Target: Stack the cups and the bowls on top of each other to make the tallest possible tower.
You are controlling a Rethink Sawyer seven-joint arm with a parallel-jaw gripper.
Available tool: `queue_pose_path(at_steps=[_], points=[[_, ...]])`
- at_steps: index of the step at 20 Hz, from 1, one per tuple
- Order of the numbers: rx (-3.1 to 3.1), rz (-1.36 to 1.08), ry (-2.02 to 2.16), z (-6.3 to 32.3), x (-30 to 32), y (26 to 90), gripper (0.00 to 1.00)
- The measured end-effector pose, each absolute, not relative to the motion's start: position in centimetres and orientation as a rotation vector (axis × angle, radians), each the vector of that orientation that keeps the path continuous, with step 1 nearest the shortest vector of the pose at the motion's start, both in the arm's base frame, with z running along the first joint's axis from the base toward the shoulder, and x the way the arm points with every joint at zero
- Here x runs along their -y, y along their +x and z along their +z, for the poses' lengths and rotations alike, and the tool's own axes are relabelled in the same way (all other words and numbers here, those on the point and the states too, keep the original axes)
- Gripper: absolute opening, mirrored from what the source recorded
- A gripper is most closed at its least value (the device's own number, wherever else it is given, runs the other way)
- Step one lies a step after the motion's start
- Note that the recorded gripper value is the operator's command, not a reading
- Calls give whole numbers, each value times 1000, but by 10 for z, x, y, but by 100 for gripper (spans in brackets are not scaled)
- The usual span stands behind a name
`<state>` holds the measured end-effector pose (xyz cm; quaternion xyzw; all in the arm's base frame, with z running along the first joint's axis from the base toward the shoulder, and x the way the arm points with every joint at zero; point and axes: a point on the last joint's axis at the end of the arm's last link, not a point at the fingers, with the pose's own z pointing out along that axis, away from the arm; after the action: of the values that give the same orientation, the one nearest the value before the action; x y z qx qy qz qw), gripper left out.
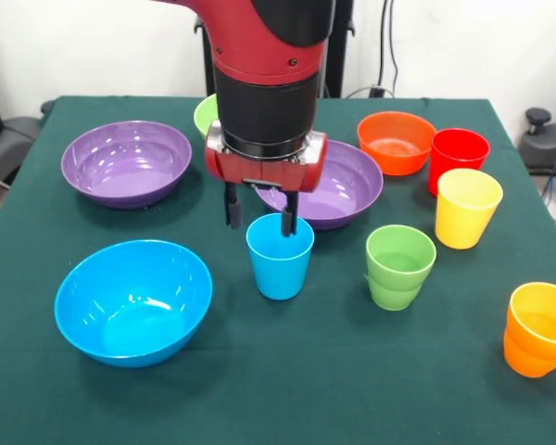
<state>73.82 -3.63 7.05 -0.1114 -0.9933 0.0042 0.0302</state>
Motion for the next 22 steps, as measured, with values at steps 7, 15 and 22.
queue_pose_path(at_steps=[7,15,22], points=[[3021,6,-356,60,35,708,100],[3002,2,-357,55,31,690,100],[3023,8,-359,55,32,693,100]])
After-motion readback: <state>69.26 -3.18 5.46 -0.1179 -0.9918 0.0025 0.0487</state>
